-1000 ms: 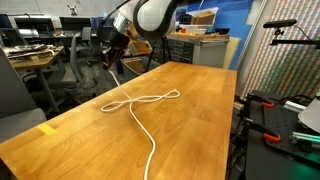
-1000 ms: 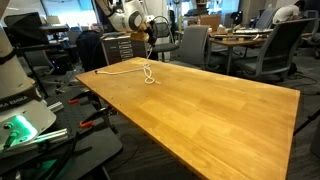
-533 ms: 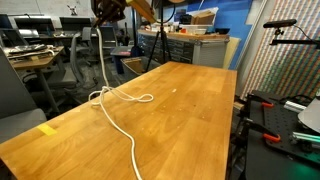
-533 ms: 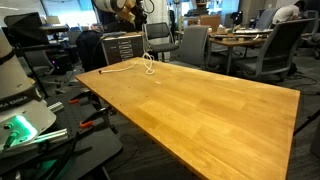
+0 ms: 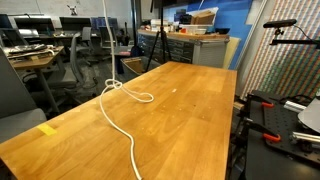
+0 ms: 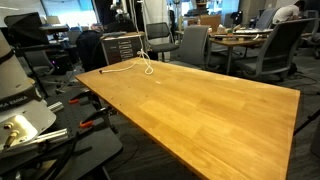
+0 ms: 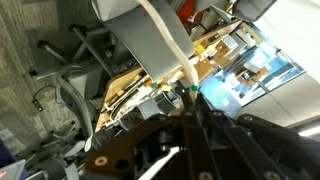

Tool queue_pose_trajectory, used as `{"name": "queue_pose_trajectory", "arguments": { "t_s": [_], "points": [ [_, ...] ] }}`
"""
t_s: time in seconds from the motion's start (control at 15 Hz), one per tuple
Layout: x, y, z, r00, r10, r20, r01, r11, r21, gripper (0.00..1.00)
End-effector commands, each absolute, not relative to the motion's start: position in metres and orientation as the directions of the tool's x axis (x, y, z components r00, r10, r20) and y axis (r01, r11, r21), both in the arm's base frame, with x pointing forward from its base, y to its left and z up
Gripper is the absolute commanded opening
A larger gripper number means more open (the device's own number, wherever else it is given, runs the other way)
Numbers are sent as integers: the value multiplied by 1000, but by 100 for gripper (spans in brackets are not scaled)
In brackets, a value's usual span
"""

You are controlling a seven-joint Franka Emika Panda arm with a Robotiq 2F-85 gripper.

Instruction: Use the string from the table and make a knot

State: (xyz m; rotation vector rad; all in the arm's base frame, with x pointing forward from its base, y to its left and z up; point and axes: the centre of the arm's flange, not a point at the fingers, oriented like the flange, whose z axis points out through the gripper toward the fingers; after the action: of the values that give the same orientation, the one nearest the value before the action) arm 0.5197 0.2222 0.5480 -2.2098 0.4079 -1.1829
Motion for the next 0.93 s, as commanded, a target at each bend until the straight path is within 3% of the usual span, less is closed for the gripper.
{"name": "queue_pose_trajectory", "arguments": {
  "t_s": [0.0, 0.2, 0.27, 0.4, 0.87],
  "points": [
    [457, 184, 609, 451, -676, 583, -47, -670, -741, 2],
    [421, 150, 657, 344, -783, 518, -68, -571, -818, 2],
    [411, 138, 674, 442, -624, 645, 53, -699, -713, 2],
    [402, 116, 704, 413, -568, 712, 101, -748, -656, 2],
    [463, 20, 572, 488, -240, 839, 119, -934, -337, 2]
  ]
}}
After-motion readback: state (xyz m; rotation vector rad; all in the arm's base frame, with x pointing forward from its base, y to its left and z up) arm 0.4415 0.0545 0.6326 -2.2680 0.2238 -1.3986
